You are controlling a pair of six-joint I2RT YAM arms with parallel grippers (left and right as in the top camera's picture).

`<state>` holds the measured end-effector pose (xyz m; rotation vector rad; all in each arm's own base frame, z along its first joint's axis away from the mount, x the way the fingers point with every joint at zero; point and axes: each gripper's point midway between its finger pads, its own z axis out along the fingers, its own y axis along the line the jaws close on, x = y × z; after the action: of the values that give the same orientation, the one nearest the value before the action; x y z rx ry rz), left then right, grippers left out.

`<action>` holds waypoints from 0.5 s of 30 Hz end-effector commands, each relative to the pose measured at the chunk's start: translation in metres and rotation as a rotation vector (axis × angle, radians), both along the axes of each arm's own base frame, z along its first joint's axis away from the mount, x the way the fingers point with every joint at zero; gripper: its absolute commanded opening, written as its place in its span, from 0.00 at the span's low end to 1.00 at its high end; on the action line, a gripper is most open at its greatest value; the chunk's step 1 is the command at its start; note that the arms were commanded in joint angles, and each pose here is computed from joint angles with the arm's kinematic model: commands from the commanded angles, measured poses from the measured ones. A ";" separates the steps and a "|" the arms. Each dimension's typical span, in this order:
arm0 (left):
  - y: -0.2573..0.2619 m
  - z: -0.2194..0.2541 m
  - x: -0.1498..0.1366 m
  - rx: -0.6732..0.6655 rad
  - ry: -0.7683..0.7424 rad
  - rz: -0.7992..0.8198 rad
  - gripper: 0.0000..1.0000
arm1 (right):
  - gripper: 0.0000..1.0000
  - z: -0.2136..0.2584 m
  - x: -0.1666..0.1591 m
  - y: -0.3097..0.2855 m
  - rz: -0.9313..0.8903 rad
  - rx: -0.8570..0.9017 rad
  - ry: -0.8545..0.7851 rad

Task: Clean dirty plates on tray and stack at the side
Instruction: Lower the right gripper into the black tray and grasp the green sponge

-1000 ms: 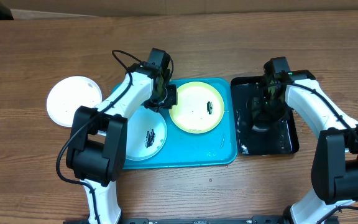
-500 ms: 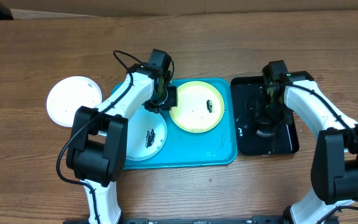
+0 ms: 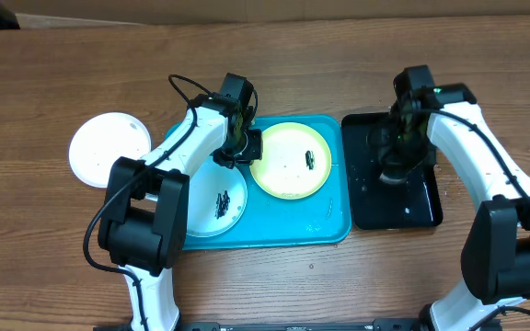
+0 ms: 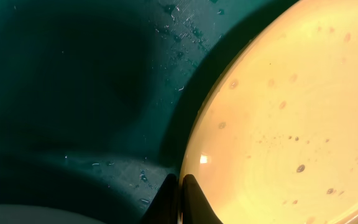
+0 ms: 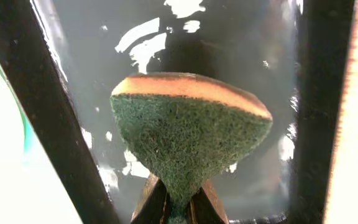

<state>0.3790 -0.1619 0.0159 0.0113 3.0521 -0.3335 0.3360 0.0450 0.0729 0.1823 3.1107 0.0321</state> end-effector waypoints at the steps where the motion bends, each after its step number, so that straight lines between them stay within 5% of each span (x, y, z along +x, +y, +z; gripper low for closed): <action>1: -0.001 0.000 -0.002 0.010 -0.001 -0.032 0.04 | 0.04 -0.010 -0.009 0.004 0.030 0.022 0.000; 15: -0.001 0.000 -0.002 0.012 -0.005 -0.053 0.04 | 0.04 0.021 0.003 0.006 0.056 0.027 -0.034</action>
<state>0.3790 -0.1619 0.0159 0.0456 3.0495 -0.3320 0.3243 0.0466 0.0698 0.1225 3.1596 0.0477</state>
